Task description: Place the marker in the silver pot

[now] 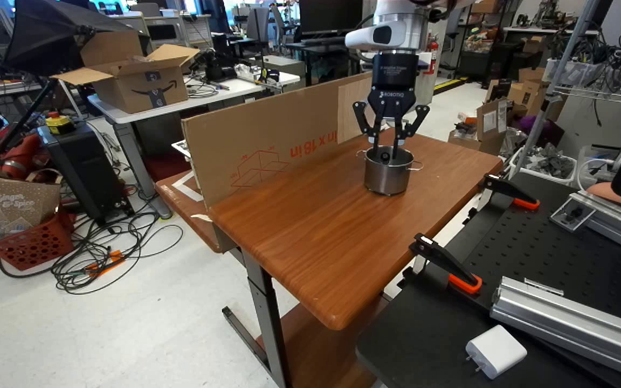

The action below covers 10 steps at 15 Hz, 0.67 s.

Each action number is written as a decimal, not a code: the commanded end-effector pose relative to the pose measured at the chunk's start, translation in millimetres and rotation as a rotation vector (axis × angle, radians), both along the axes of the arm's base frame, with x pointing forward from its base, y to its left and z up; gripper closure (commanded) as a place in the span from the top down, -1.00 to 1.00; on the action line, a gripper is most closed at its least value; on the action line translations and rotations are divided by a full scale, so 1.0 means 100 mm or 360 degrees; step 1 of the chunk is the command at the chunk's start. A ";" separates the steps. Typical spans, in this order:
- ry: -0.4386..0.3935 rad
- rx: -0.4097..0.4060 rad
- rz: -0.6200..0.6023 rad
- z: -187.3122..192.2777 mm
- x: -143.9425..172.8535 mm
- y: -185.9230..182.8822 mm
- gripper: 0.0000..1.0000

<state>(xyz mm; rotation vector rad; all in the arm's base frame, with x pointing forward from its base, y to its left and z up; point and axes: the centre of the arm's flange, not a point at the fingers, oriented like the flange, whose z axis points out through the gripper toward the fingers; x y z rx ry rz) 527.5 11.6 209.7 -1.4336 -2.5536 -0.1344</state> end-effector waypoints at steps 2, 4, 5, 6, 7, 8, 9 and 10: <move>-0.0060 -0.0071 -0.0019 -0.02 0.07 0.00 0.46; -0.0069 -0.0076 -0.0027 -0.01 0.07 0.00 0.76; -0.0075 -0.0080 -0.0033 -0.01 0.08 0.00 0.89; -0.0079 -0.0081 -0.0038 -0.01 0.08 0.00 0.99; -0.0078 -0.0084 -0.0043 0.00 0.08 0.00 1.00; -0.0078 -0.0082 -0.0052 0.01 0.08 0.00 1.00; -0.0074 -0.0079 -0.0059 0.03 0.07 -0.01 1.00; -0.0071 -0.0078 -0.0066 0.04 0.06 -0.01 1.00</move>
